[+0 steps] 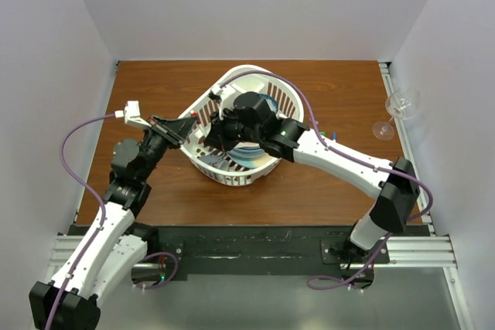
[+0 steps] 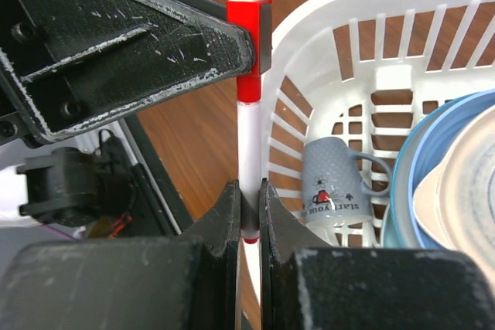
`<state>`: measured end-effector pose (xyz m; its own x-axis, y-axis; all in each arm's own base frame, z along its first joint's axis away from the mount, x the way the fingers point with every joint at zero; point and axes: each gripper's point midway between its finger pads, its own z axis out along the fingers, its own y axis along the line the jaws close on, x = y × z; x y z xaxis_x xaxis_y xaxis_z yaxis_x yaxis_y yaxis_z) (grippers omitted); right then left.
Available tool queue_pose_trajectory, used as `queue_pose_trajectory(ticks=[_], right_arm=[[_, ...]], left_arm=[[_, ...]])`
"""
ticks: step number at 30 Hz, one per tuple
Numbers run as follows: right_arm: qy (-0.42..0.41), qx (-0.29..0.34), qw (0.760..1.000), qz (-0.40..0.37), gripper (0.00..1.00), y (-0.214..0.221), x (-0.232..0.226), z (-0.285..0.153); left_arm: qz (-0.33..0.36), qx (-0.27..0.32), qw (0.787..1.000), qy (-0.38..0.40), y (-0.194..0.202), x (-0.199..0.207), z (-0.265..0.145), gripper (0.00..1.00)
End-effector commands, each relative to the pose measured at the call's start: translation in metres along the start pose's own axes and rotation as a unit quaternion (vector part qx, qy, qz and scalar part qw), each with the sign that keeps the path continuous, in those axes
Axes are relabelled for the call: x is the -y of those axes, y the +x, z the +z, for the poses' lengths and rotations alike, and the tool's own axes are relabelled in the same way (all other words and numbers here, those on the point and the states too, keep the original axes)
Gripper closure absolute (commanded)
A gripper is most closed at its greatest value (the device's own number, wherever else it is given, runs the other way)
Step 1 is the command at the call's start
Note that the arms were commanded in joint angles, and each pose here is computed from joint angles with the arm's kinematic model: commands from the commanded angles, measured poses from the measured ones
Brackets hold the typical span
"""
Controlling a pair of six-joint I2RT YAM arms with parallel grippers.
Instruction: Insert the pens into the pen caps
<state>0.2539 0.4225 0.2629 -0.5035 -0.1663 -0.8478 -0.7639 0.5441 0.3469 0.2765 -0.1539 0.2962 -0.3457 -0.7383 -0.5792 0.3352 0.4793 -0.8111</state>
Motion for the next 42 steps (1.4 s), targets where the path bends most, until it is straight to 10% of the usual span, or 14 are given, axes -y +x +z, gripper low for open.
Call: queue_pose_trajectory(ticks=[1, 18, 42], right_arm=[[0.008, 0.29, 0.955, -0.062, 1.0, -0.182, -0.008, -0.041], [-0.012, 0.321, 0.941, -0.104, 1.0, -0.232, -0.008, -0.023], [-0.059, 0.242, 0.96, -0.13, 1.0, -0.134, 0.009, -0.063]], left_arm=[[-0.066, -0.204, 0.976, 0.032, 0.093, 0.003, -0.031, 1.0], [-0.052, -0.238, 0.97, 0.013, 0.126, 0.004, -0.032, 1.0], [0.048, -0.183, 0.977, 0.101, 0.064, 0.098, 0.0, 1.0]])
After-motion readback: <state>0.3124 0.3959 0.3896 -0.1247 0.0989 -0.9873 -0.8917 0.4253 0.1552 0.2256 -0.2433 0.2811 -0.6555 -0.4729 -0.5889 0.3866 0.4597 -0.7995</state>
